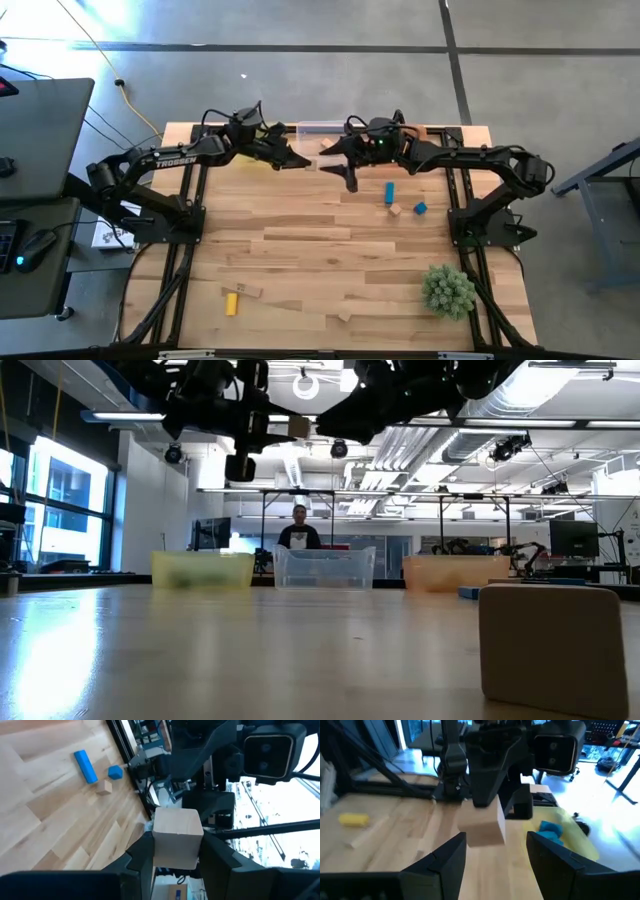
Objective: Sort & place blocks by color
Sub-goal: Put the light brown block into the transparent bin, then put the blue block into the yellow bin
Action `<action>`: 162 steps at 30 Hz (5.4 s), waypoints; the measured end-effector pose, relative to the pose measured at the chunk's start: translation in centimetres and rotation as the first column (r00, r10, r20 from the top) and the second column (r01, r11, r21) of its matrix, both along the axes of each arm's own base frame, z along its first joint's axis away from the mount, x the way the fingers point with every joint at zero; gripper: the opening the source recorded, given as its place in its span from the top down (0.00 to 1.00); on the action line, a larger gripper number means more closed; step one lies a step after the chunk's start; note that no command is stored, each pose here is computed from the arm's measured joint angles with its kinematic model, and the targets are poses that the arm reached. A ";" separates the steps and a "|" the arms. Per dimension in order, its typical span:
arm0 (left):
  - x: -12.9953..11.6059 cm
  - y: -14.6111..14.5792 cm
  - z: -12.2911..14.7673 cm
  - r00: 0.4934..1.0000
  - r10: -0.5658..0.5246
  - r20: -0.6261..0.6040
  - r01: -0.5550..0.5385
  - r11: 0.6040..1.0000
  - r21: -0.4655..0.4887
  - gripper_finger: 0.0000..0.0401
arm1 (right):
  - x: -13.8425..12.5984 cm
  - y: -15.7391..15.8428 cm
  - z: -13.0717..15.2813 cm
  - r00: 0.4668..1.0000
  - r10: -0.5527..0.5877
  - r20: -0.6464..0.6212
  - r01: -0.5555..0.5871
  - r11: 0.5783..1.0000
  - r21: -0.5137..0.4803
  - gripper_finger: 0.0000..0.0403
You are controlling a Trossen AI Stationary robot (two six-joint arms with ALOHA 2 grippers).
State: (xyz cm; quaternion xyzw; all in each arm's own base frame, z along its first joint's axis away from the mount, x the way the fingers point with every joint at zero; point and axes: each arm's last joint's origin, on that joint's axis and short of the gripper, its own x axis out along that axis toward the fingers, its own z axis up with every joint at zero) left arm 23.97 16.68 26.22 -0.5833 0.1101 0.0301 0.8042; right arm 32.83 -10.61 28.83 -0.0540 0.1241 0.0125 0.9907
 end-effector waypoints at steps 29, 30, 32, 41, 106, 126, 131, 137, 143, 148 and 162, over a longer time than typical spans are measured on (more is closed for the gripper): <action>1.5 -2.4 0.2 0.990 -0.138 0.020 0.139 0.989 -0.056 0.75 | 1.8 6.7 0.0 0.998 -0.059 0.000 0.058 0.994 -0.097 0.38; 1.5 -2.5 0.2 0.990 -0.136 0.023 0.137 0.989 -0.054 0.75 | 1.8 6.9 -0.1 0.998 -0.064 0.002 0.063 0.993 -0.100 0.38; 1.5 -2.5 0.4 0.991 -0.132 0.035 0.134 0.990 -0.051 0.75 | 1.9 7.1 -0.1 0.997 -0.078 0.004 0.077 0.990 -0.114 0.38; 1.6 -2.4 0.5 0.992 -0.115 0.041 0.117 0.992 -0.045 0.75 | 2.0 7.2 0.2 0.993 -0.110 0.036 0.113 0.988 -0.106 0.51; -1.8 2.3 -1.6 0.896 0.394 -0.206 -0.264 0.844 0.466 0.49 | 3.4 -15.7 -7.5 0.767 -0.247 -0.592 0.381 0.918 0.110 0.73; -2.2 -0.1 -4.3 0.792 0.321 -0.519 -0.140 0.923 0.357 0.49 | 3.7 -16.4 -10.9 0.684 -0.254 -0.684 0.416 0.906 0.080 0.73; -1.8 -1.1 -4.5 0.788 0.283 -0.547 -0.098 0.934 0.343 0.49 | 3.7 -16.4 -10.9 0.669 -0.279 -0.689 0.429 0.902 0.051 0.64; -1.6 -1.9 -4.8 0.750 0.287 -0.596 -0.077 0.932 0.353 0.49 | 3.7 -16.3 -10.8 0.667 -0.277 -0.692 0.429 0.902 0.052 0.55; -1.8 -2.1 -5.0 0.735 0.273 -0.620 -0.052 0.935 0.350 0.49 | 3.5 -16.2 -8.9 0.677 -0.293 -0.675 0.455 0.887 0.072 0.55; -2.0 -2.2 -5.2 0.702 0.291 -0.650 -0.037 0.926 0.375 0.49 | 3.4 -15.7 -6.7 0.646 -0.267 -0.715 0.476 0.873 0.104 0.54; -3.2 -1.1 -5.4 0.668 0.272 -0.693 0.142 0.867 0.478 0.49 | 4.9 -9.7 -3.8 0.530 -0.075 -0.845 0.531 0.806 0.262 0.54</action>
